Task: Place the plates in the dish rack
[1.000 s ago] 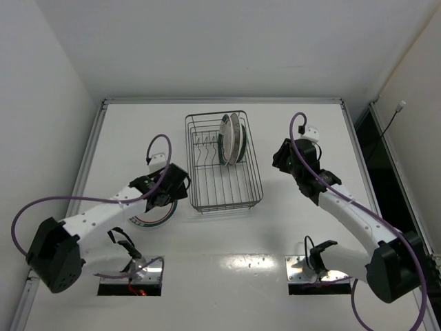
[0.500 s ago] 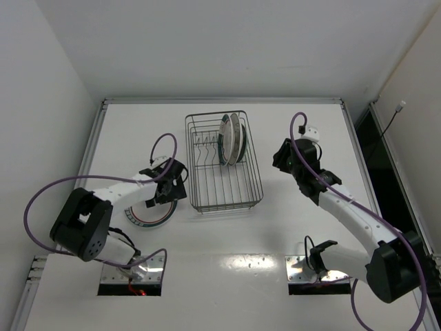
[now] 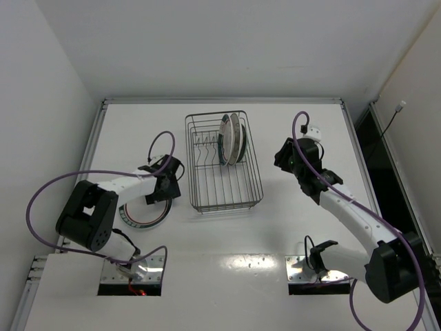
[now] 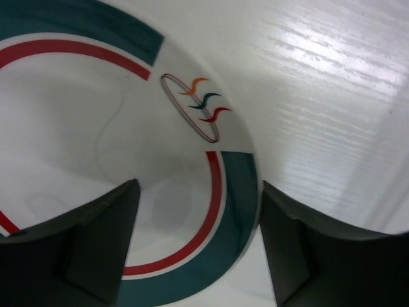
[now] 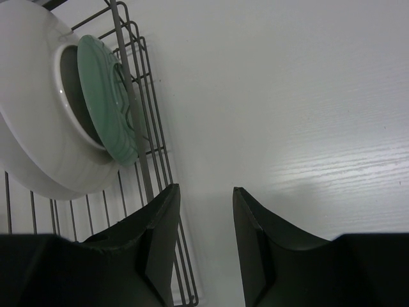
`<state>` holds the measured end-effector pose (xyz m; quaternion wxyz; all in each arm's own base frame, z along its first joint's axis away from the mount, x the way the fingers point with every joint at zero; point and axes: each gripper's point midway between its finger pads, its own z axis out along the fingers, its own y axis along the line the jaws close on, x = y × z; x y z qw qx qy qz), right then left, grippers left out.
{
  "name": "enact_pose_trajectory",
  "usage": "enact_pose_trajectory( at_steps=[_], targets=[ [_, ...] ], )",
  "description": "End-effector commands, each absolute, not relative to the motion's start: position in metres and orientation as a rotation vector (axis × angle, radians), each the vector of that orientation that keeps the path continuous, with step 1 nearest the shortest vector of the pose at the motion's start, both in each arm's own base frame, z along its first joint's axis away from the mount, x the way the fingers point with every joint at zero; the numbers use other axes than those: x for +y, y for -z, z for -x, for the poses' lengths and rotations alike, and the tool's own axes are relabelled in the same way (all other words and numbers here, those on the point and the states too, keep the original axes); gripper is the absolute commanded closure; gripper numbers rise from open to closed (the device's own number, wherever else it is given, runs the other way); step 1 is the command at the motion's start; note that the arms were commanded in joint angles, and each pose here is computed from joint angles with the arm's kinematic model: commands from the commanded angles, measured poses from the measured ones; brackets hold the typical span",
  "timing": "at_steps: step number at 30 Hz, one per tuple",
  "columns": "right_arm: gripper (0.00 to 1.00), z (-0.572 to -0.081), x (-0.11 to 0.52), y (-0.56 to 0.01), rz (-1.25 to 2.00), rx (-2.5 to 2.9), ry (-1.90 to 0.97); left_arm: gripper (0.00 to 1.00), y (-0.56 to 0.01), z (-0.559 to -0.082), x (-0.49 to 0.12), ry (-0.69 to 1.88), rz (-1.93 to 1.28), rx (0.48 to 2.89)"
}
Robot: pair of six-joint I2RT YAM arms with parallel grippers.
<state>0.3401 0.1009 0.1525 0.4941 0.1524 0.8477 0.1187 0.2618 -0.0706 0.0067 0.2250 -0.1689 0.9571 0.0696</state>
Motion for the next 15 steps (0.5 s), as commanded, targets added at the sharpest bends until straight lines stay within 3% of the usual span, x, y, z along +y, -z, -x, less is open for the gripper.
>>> enact_pose_trajectory(
  at_steps=[1,2,5,7,8,10,15],
  targets=[
    [0.65,-0.346,0.102,-0.164,-0.375,2.011,-0.311,0.36,0.008,-0.25,-0.05,-0.341,0.487,2.683],
    [0.65,-0.346,0.102,-0.164,-0.375,2.011,-0.311,0.46,0.008,-0.251,-0.048,-0.351,0.502,2.673],
    [0.65,-0.346,0.102,-0.168,-0.375,2.002,-0.316,0.5,0.017,-0.247,-0.044,-0.406,0.523,2.686],
    [0.65,-0.347,0.099,-0.168,-0.384,2.0,-0.31,0.58,0.023,-0.246,-0.043,-0.418,0.521,2.697],
    [0.65,-0.347,0.099,-0.168,-0.384,2.0,-0.31,0.75,0.023,-0.25,-0.042,-0.433,0.52,2.69],
    [0.65,-0.347,0.099,-0.168,-0.384,2.0,-0.31,0.96,0.023,-0.252,-0.043,-0.432,0.521,2.688],
    [0.65,-0.347,0.099,-0.168,-0.384,2.0,-0.31,1.0,0.023,-0.254,-0.044,-0.435,0.506,2.692]
  ],
)
